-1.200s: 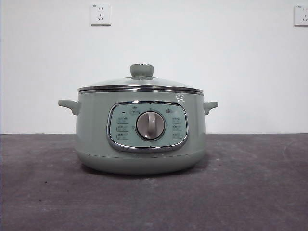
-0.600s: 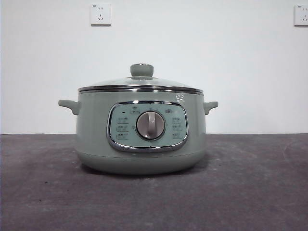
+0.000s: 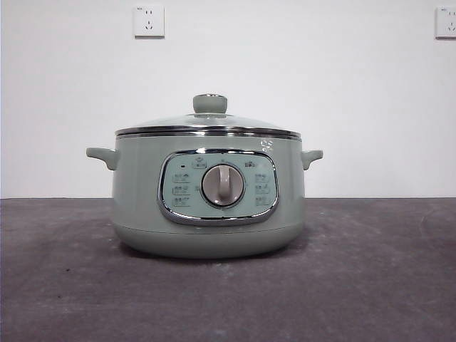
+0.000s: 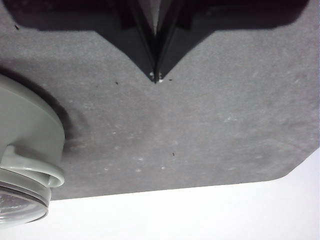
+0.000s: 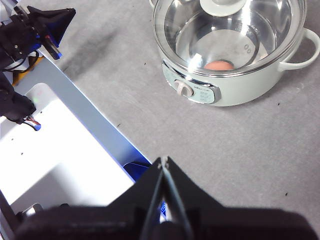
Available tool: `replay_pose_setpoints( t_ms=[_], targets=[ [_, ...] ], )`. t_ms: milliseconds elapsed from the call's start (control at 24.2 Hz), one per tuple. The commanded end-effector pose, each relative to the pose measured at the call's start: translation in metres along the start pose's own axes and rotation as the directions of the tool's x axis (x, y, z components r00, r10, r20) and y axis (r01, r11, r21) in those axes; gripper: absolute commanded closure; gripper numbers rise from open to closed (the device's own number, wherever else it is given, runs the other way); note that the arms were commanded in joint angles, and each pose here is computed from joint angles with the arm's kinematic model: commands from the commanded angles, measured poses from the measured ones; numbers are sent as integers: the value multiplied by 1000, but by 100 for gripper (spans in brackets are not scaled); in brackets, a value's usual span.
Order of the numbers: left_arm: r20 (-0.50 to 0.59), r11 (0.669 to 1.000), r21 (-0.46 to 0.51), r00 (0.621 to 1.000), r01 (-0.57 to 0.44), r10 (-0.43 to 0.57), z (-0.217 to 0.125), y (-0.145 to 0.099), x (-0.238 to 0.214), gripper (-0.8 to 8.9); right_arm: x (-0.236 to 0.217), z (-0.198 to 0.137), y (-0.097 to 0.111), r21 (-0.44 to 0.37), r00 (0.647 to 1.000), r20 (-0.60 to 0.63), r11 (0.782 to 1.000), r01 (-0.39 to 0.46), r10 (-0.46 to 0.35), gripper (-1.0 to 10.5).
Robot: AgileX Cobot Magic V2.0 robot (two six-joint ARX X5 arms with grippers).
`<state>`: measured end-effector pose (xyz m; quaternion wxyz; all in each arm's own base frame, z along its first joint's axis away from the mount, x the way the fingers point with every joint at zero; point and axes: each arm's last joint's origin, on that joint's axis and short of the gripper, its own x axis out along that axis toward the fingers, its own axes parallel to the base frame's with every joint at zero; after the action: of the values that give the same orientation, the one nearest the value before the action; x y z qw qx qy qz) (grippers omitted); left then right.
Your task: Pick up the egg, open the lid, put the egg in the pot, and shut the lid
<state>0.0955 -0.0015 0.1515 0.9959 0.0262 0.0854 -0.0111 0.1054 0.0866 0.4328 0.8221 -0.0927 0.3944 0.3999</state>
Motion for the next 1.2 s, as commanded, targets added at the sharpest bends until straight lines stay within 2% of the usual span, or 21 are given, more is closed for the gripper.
replay_pose_setpoints(
  t_ms=[41, 166, 207, 290, 372, 455, 621, 703, 828, 910, 1200],
  targets=[
    [-9, 1000, -7, 1000, -3, 3, -4, 0, 1, 817, -1, -1, 1, 6, 1000, -5, 1000, -3, 3, 946],
    [-9, 1000, -7, 1000, -3, 3, -4, 0, 1, 817, -1, -1, 1, -1, 1000, -5, 1000, -3, 3, 946],
    [-9, 1000, -7, 1000, -3, 3, -4, 0, 1, 816, -1, -1, 1, -54, 1000, -5, 999, -2, 2, 946],
    [-9, 1000, -7, 1000, -3, 3, -4, 0, 1, 817, -2, -1, 0, -72, 1000, -6, 997, -1, 1, 946],
    [-9, 1000, -7, 1000, -3, 3, -4, 0, 1, 817, -9, -4, 0, -112, 999, 37, 994, 17, -13, 946],
    [-9, 1000, -7, 1000, -3, 3, -4, 0, 1, 817, -23, -4, -2, -121, 986, 159, 991, 64, -44, 946],
    [-9, 1000, -7, 1000, -3, 3, -4, 0, 1, 817, -53, -12, -3, -129, 893, 448, 986, 103, -34, 946],
    [-9, 1000, -7, 1000, -3, 3, -4, 0, 1, 817, -52, -25, -7, -104, 844, 526, 977, 186, -105, 946],
    [-9, 1000, -7, 1000, -3, 3, -4, 0, 1, 817, -28, -52, -19, -79, 766, 620, 957, 279, -172, 946],
    [-9, 1000, -7, 1000, -3, 3, -4, 0, 1, 817, -10, -67, -26, -80, 726, 663, 947, 312, -184, 946],
    [-9, 1000, -7, 1000, -3, 3, -4, 0, 1, 817, 51, -117, -45, -71, 640, 743, 927, 369, -198, 946]
  ],
)
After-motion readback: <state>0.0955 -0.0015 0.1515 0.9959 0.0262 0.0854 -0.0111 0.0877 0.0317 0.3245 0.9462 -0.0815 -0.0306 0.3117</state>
